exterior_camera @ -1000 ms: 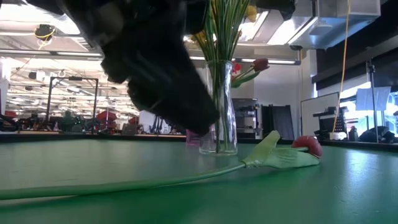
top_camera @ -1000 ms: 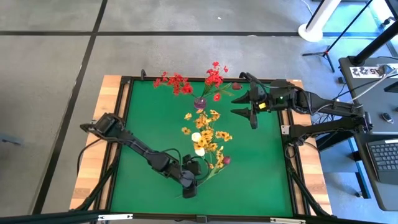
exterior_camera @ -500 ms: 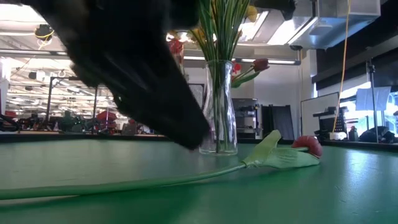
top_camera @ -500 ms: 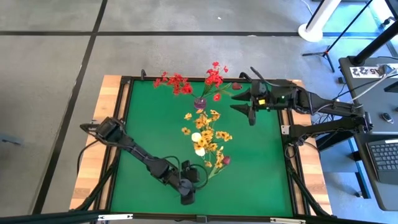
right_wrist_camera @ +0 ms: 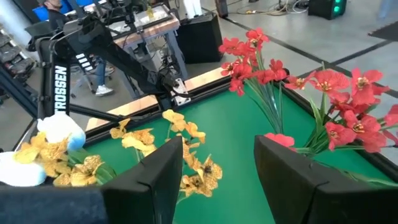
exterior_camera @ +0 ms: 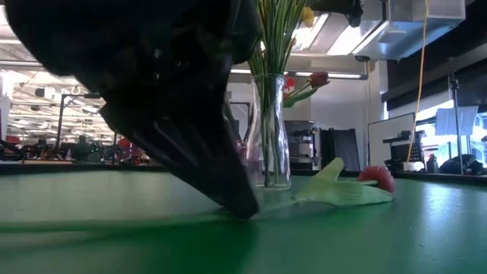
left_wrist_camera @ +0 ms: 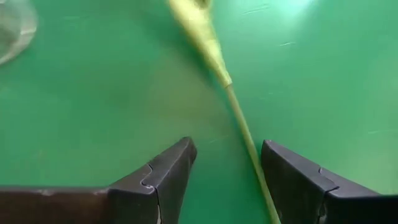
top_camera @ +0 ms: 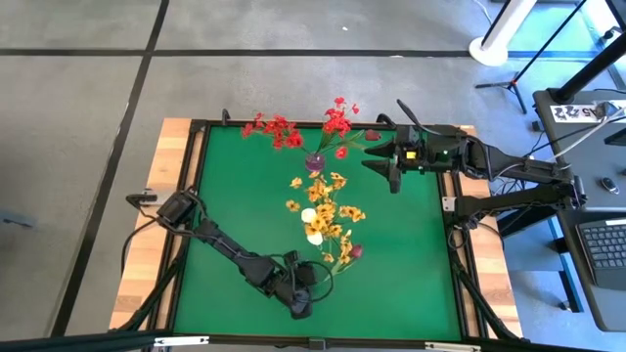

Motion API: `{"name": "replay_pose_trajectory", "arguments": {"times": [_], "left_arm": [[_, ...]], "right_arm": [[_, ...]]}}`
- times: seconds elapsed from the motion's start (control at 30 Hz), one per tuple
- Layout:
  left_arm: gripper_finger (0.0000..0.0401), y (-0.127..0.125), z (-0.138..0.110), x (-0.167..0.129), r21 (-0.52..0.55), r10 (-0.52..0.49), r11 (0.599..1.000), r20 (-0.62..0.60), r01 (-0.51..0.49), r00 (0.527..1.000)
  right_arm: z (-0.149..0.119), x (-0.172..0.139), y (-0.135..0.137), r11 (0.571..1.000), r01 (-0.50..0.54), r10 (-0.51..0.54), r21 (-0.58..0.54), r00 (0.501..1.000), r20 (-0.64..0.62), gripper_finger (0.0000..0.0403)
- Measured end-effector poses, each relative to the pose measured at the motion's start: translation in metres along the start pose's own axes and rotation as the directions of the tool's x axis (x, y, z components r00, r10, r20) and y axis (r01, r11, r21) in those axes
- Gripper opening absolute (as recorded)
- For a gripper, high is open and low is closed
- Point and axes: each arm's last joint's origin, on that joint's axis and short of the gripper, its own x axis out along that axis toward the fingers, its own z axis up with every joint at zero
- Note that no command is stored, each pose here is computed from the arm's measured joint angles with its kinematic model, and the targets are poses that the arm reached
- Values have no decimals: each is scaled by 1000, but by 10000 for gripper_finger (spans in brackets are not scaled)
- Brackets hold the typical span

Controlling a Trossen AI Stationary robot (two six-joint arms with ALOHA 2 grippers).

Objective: Sort flowers into vase by color
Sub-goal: Put the red tulip into the pink vase

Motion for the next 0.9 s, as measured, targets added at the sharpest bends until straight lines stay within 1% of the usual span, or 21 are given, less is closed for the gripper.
{"name": "replay_pose_trajectory", "arguments": {"times": [0.07, 0.13, 0.2, 0.3, 0.33, 0.47, 0.57, 0.63, 0.7, 0.8, 0.9], "left_arm": [[184, 2, -3, 0, 8, 34, 999, -18, -33, 999], [159, 3, -7, -2, 19, 62, 998, -24, -61, 998], [118, 1, -11, -4, 32, 77, 997, -36, -76, 996], [36, -1, -19, -8, 57, 102, 993, -47, -99, 994], [19, -2, -21, -10, 66, 110, 992, -50, -107, 993], [4, -5, -27, -30, 116, 116, 988, -79, -107, 990], [2, -7, -33, -60, 170, 100, 982, -117, -80, 988], [2, -12, -33, -91, 191, 59, 981, -98, -39, 993], [1, -15, -28, -127, 191, 12, 982, -36, -5, 999], [1, -14, -32, -175, 188, -19, 982, 63, 7, 998], [0, -7, -39, -230, 172, -85, 984, 192, 52, 978]], "right_arm": [[0, 1, 0, 1000, 5, -5, 20, 1000, -3, 198], [-1, 3, 0, 1000, 8, -8, 30, 1000, -7, 198], [-1, 4, -1, 999, 10, -9, 46, 1000, -12, 198], [-2, 5, -1, 998, 10, -10, 58, 1000, -12, 198], [-2, 5, -1, 998, 11, -10, 66, 1000, -14, 198], [-2, 5, -1, 997, 12, -10, 80, 1000, -14, 198], [-2, 5, -1, 997, 12, -11, 82, 1000, -15, 198], [-2, 5, -1, 997, 12, -11, 82, 1000, -14, 198], [-2, 5, -1, 997, 12, -11, 82, 1000, -14, 198], [-1, 5, -1, 996, 27, -26, 89, 1000, -7, 198], [-1, 5, -1, 994, 35, -35, 102, 999, -4, 198]]}}
